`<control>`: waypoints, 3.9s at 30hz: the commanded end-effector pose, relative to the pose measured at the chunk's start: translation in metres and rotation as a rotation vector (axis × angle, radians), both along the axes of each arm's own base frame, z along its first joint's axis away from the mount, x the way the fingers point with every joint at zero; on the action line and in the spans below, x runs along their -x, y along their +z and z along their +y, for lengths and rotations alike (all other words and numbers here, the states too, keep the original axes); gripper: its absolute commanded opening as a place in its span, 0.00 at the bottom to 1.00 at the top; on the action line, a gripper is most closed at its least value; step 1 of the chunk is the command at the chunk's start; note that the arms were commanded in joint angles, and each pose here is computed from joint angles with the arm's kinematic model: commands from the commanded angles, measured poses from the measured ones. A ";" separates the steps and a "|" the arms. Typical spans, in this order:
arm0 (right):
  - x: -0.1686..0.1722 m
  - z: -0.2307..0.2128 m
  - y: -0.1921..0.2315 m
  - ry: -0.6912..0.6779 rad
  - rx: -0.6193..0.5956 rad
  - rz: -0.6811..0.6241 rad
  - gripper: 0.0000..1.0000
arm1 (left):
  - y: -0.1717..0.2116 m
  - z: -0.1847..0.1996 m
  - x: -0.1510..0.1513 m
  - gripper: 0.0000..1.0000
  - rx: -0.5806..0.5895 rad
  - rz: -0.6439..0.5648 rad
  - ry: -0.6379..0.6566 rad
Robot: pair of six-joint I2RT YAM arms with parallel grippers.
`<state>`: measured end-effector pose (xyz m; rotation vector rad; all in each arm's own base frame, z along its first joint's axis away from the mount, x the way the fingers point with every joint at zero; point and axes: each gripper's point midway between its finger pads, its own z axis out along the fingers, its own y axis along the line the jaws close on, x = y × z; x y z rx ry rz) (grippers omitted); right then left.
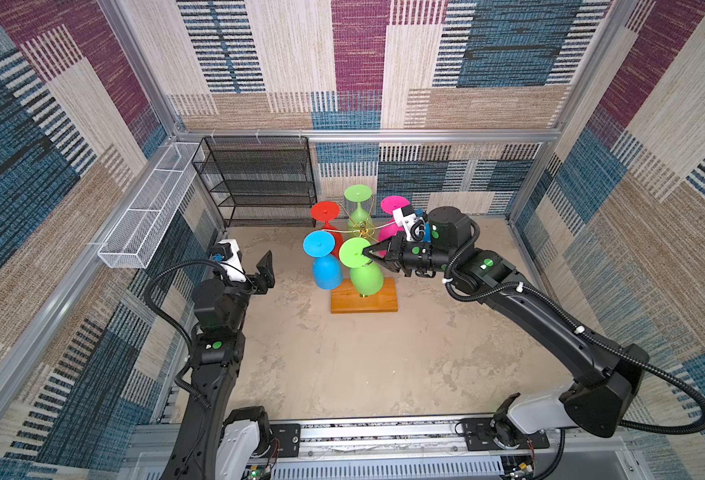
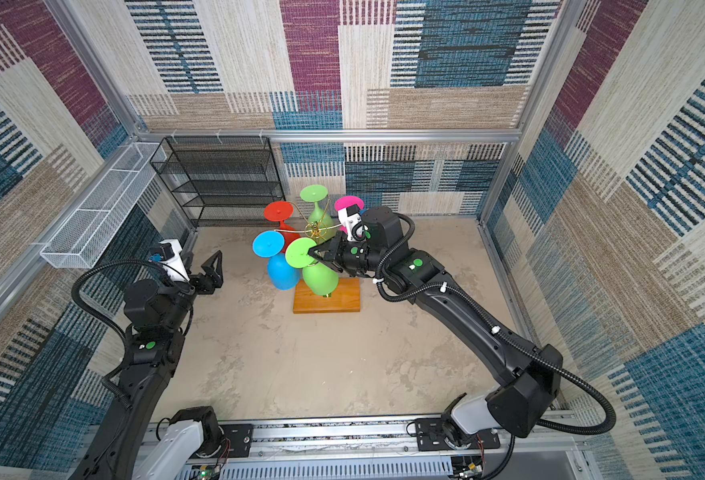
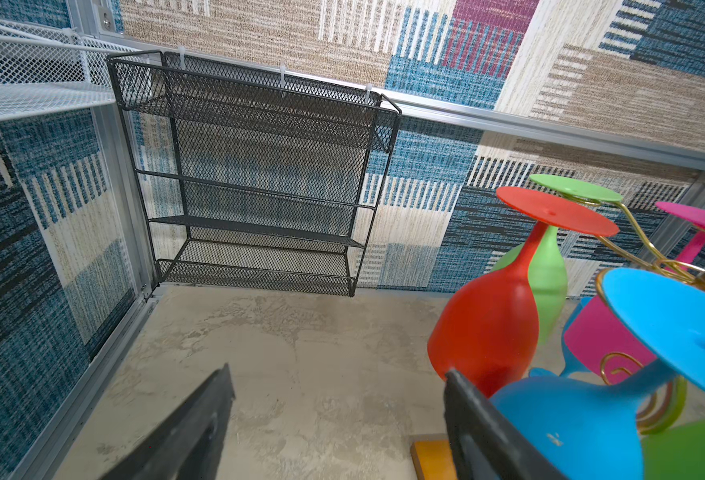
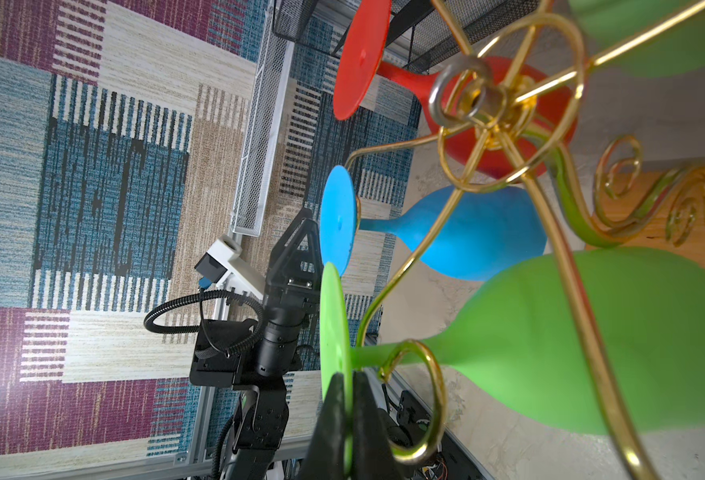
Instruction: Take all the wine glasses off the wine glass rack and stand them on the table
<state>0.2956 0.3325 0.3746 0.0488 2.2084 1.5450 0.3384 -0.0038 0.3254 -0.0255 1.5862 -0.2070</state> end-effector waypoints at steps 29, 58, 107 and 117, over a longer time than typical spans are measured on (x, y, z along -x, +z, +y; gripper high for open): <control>-0.007 -0.023 0.013 -0.175 -0.147 -0.022 0.00 | 0.009 0.002 0.001 0.82 -0.016 -0.038 0.011; -0.011 -0.057 0.009 -0.364 -0.239 0.000 0.00 | 0.010 0.002 0.002 0.82 -0.018 -0.039 0.012; 0.026 -0.165 0.104 -0.617 0.149 -0.614 0.00 | 0.146 -0.111 0.061 0.63 0.321 -0.025 -0.727; 0.025 -0.114 0.155 -0.367 0.212 -0.891 0.00 | 0.165 -0.181 0.074 0.60 0.335 0.014 -0.992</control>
